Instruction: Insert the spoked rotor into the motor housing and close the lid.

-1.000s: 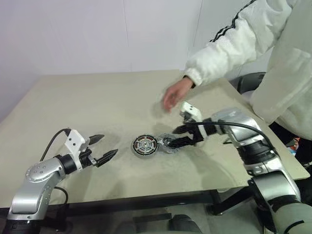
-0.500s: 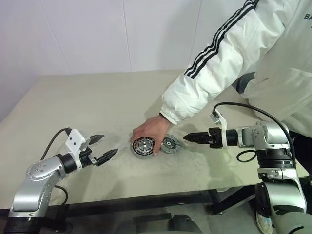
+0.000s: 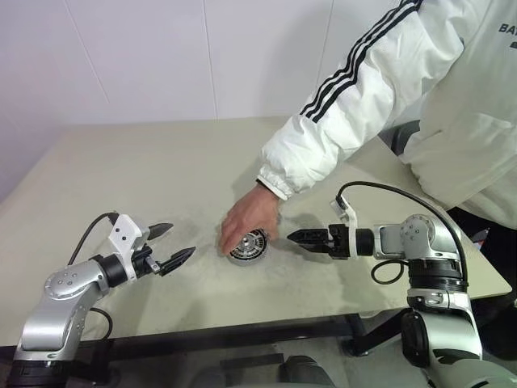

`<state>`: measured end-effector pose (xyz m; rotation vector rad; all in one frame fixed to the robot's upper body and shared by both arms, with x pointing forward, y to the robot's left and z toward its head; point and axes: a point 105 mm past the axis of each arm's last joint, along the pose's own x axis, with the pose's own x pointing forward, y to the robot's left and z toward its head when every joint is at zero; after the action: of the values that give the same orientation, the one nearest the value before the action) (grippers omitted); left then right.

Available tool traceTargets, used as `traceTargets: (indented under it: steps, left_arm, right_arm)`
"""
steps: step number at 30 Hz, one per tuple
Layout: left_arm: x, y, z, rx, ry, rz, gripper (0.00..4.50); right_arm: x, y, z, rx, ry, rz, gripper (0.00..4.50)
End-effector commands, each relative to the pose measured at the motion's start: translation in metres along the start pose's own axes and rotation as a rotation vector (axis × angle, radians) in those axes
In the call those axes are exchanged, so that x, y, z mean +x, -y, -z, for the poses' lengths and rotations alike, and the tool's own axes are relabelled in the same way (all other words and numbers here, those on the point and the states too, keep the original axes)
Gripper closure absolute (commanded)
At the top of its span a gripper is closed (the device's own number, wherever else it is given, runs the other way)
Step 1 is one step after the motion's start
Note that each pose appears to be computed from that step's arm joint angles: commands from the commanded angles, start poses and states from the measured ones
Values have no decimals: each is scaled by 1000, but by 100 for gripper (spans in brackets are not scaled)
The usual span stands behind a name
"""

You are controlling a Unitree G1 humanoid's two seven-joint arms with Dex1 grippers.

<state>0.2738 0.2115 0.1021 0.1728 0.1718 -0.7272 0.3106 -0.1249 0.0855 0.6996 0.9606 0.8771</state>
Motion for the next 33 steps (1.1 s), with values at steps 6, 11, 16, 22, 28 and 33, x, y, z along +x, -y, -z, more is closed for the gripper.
traceTargets:
  steps: [6, 11, 16, 22, 28, 33]
  left_arm:
    - [-3, -3, -12, 47, 32, -17, 0]
    - [-4, -4, -12, 48, 32, -21, 0]
    - [-4, -3, -11, 46, 32, -19, 0]
    - [-4, -3, -12, 46, 33, -19, 0]
    - [-4, 0, -10, 33, 20, -6, 0]
    - [-6, -3, -10, 35, 30, -26, 0]
  right_arm:
    - [3, -15, -7, -46, 24, -41, 4]
    - [3, -17, -7, -56, 16, -34, 4]
    - [3, -20, -6, -93, 1, -28, 4]
    - [0, -26, -1, -461, -97, 60, 4]
    - [5, -43, -5, -864, -239, 50, 4]
    - [7, -56, -11, -1276, -406, -8, 4]
